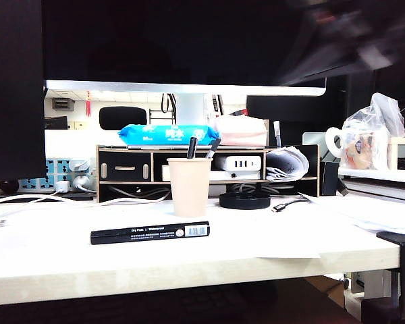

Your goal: Pick up the marker and insert it into the paper cup.

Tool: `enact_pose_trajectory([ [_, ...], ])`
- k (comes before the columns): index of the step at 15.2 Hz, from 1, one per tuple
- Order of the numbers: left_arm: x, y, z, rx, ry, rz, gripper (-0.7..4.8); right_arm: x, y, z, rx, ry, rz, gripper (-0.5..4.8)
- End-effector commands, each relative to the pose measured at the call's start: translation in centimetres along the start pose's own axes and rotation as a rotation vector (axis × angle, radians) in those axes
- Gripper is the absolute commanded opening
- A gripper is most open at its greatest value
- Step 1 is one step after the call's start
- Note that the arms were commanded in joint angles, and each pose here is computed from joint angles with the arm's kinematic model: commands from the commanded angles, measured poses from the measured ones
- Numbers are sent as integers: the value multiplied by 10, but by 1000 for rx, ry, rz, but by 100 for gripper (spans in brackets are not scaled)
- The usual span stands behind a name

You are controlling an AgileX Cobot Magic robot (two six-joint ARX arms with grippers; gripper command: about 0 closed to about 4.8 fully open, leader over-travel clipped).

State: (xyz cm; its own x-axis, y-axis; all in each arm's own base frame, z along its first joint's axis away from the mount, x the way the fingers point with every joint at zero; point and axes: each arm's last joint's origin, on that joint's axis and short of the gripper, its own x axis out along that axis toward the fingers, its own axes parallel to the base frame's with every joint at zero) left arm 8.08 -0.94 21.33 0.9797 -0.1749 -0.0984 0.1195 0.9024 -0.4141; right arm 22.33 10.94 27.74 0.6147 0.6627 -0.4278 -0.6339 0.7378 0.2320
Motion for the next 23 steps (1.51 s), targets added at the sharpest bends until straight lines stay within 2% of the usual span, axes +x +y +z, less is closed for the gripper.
enact_pose_trajectory([
  [1, -14, -20, 42, 34, 12, 0, -5, 19, 20, 1, -55, 60, 72, -8],
  [4, -6, -48, 99, 116, 62, -79, -5, 24, 29, -5, -63, 106, 83, -8],
  [6, 15, -60, 126, 158, 117, -147, -5, 24, 29, -5, -66, 111, 85, -8],
  [7, 40, -64, 137, 208, 184, -183, -5, 25, 29, -5, -73, 112, 86, -8],
  [8, 72, -62, 134, 228, 304, -273, -5, 29, 28, -6, -102, 117, 99, -8],
  [9, 89, -58, 126, 227, 369, -283, -5, 32, 28, -5, -122, 133, 111, -8],
  [11, 126, -46, 99, 216, 572, -260, -5, 45, 26, -2, -143, 213, 132, -8],
  [13, 148, -36, 74, 197, 738, -253, -5, 62, 24, 2, -138, 264, 173, -8],
  [14, 153, -35, 65, 165, 801, -286, -5, 69, 23, 2, -135, 284, 194, -8],
  [16, 158, -36, 56, 147, 856, -308, -5, 80, 20, -1, -154, 334, 210, -8],
  [18, 157, -37, 56, 150, 858, -316, -5, 97, 27, -10, -223, 399, 246, -8],
  [20, 157, -37, 56, 150, 857, -317, -5, 105, 35, -15, -265, 400, 256, 1],
  [21, 157, -37, 56, 149, 858, -317, -5, 110, 40, -16, -303, 392, 238, 28],
  [22, 158, -37, 56, 150, 857, -317, -5, 113, 43, -16, -327, 388, 241, 83],
  [23, 158, -37, 56, 151, 854, -318, -5, 117, 46, -15, -360, 392, 246, 107],
])
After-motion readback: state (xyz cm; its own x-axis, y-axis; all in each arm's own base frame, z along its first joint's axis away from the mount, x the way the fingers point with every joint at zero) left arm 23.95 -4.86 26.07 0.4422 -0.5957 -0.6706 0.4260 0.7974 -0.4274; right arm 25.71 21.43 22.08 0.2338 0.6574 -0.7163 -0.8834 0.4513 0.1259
